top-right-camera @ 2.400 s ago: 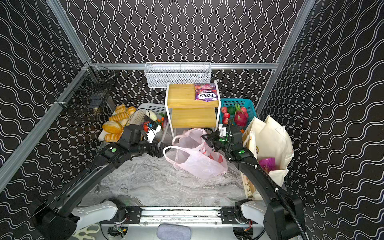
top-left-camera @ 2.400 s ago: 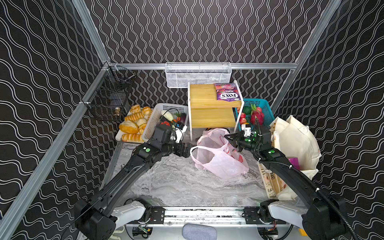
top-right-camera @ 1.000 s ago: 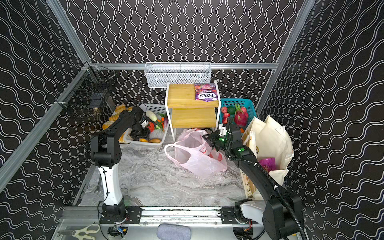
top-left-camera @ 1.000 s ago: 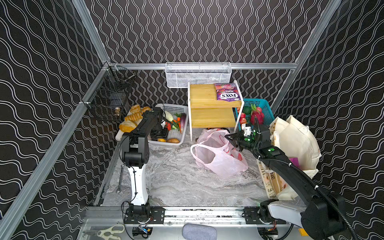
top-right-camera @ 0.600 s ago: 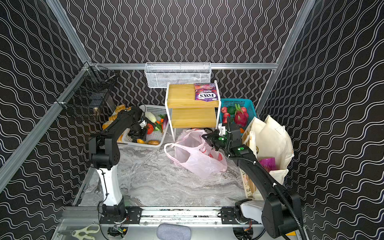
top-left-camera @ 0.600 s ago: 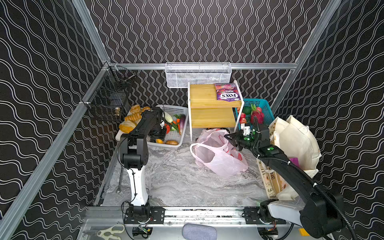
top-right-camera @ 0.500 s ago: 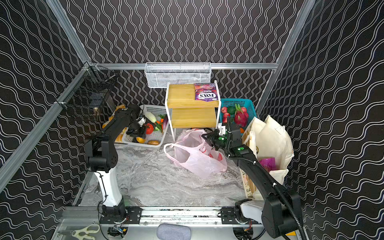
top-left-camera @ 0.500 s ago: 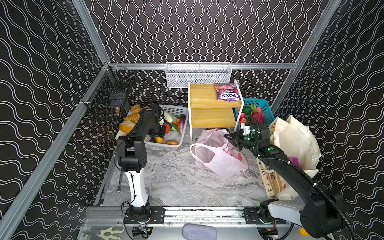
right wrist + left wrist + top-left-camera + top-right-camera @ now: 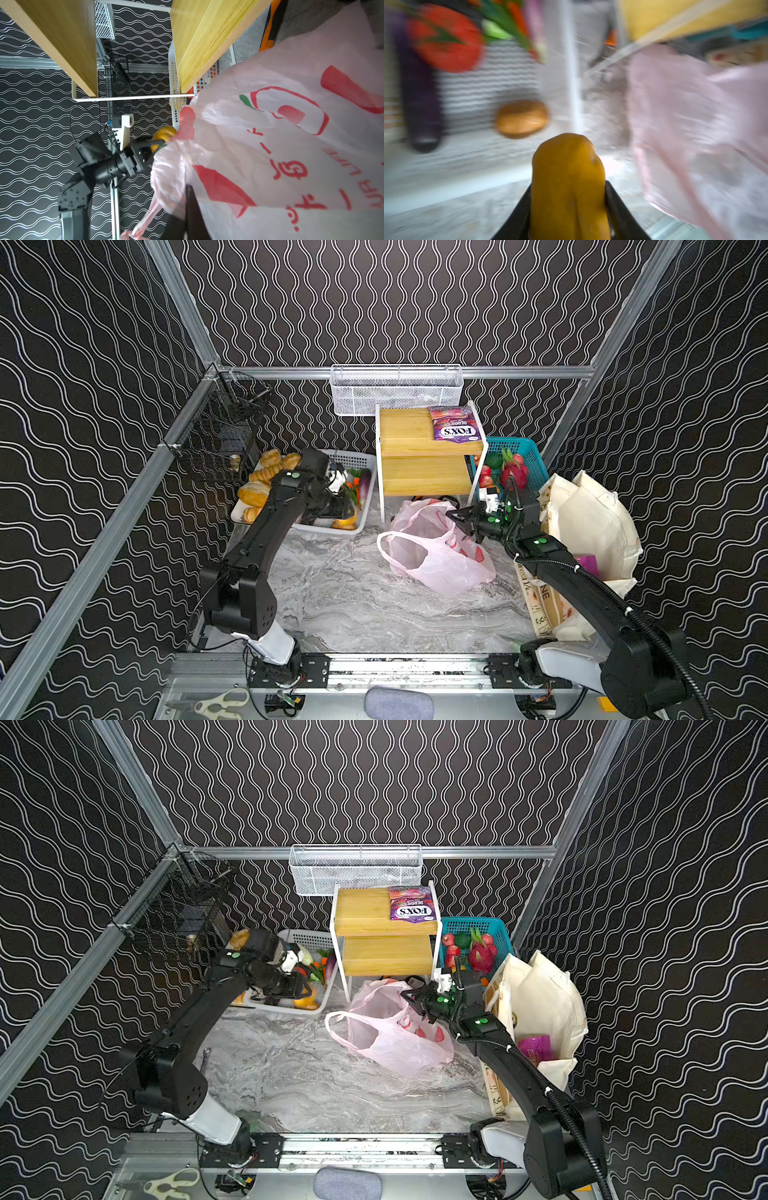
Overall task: Place the mixed food into the grocery bags and tie them
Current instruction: 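Lift the yellow fruit and carry it toward the pink bag with left gripper, then lower the yellow fruit into the pink bag and open the left gripper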
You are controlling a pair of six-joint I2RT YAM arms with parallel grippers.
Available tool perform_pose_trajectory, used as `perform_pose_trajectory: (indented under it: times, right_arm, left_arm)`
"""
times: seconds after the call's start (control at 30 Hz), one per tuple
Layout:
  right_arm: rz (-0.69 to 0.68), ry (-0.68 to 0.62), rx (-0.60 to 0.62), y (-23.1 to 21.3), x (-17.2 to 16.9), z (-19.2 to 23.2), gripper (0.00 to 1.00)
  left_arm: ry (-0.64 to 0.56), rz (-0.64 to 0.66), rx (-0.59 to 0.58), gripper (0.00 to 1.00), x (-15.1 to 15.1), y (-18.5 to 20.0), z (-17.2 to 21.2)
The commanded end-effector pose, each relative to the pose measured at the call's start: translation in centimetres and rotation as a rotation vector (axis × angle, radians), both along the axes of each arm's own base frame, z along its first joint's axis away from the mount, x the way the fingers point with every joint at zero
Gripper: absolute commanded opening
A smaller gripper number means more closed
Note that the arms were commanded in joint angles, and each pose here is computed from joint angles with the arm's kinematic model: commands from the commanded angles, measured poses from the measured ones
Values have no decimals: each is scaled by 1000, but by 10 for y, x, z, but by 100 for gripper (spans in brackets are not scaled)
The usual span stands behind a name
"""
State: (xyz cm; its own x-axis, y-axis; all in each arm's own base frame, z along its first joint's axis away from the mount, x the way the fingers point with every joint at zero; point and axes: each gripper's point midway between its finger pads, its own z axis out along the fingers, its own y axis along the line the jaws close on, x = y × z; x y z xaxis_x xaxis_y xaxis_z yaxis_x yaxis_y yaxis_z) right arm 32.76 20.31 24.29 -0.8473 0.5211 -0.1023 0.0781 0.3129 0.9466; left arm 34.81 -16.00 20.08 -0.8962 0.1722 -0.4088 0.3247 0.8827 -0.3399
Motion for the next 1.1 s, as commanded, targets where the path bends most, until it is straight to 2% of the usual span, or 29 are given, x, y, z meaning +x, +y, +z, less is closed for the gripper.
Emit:
perform_pose_trajectory:
  times: [0.0, 0.1, 0.23, 0.37, 0.43, 0.53, 0.6, 0.8, 0.83, 0.9, 1.0, 1.07]
  right_arm:
    - [25, -44, 29, 4, 2, 12, 0]
    - [18, -33, 29, 4, 6, 15, 0]
    - [48, -22, 44, 9, 6, 18, 0]
    - [31, -44, 70, 8, 7, 21, 0]
    - [19, -63, 70, 5, 7, 25, 0]
    - [18, -49, 82, 5, 2, 22, 0]
    - [10, -57, 101, 3, -2, 22, 0]
    - [-10, -24, 142, 0, -11, 13, 0]
    - [-14, -25, 143, 0, -10, 12, 0]
    - [-25, -13, 146, -1, -10, 10, 0]
    - [-30, -14, 182, -1, -6, 16, 0]
    - [-36, -21, 207, -1, -2, 22, 0]
  left_arm:
    - [44, -100, -117, 35, -35, -55, 4]
    - [46, -67, -139, 35, -54, -73, -1]
    - [39, -8, -157, 33, -75, -73, -10]
    - [68, 25, -64, 35, -97, -50, -22]
    - [46, 17, -150, 35, -101, -58, -15]
    - [0, 25, -340, 36, -90, -83, -5]
    - [-29, -18, -475, 36, -80, -109, 12]
    - [-126, -22, -602, 40, -47, -144, 35]
    - [-126, -20, -623, 46, -42, -149, 35]
    - [-121, -10, -659, 50, -33, -158, 34]
    - [-110, -29, -729, 60, -24, -177, 39]
    - [-103, -40, -729, 62, -19, -185, 38]
